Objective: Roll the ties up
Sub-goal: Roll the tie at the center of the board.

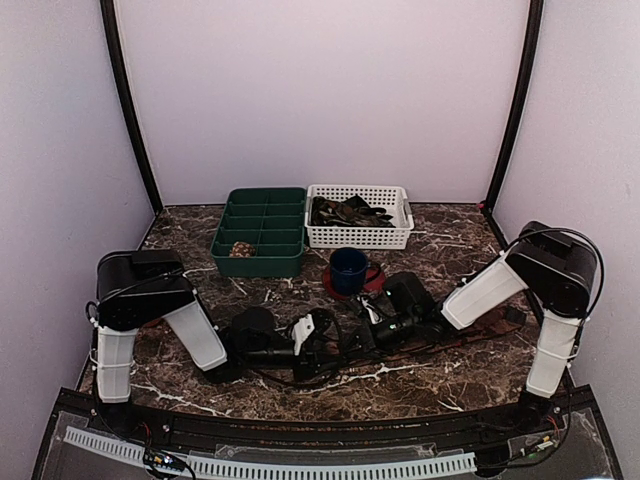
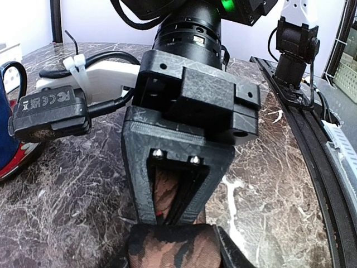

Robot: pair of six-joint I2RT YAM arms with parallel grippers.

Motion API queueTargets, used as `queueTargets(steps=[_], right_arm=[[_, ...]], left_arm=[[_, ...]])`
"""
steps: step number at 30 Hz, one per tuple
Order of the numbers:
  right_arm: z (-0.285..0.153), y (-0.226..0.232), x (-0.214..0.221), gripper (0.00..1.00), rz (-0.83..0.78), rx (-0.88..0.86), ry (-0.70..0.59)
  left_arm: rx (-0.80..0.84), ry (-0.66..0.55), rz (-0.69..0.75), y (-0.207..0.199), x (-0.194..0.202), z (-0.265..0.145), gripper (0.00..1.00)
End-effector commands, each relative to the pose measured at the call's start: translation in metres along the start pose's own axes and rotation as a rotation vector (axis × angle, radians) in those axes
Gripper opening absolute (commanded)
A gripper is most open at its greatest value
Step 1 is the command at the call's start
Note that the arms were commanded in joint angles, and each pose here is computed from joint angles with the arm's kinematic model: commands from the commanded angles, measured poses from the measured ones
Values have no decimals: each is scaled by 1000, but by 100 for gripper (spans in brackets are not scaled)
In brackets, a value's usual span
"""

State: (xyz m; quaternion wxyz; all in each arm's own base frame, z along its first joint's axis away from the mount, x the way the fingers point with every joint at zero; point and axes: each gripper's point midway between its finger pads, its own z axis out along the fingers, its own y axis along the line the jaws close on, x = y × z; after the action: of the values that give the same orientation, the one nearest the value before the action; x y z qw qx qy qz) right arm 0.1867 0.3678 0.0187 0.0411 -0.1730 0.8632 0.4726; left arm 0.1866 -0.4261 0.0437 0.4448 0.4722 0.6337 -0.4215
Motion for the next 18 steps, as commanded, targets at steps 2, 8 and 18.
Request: queueTargets(steps=[2, 8, 18], right_arm=[[7, -27, 24, 0, 57, 85, 50], [4, -15, 19, 0, 36, 45, 34], [-30, 2, -4, 9, 16, 9, -37]], left_arm=[[-7, 146, 10, 1, 39, 6, 39], [-61, 320, 29, 9, 88, -8, 38], [-106, 540, 17, 14, 136, -31, 33]])
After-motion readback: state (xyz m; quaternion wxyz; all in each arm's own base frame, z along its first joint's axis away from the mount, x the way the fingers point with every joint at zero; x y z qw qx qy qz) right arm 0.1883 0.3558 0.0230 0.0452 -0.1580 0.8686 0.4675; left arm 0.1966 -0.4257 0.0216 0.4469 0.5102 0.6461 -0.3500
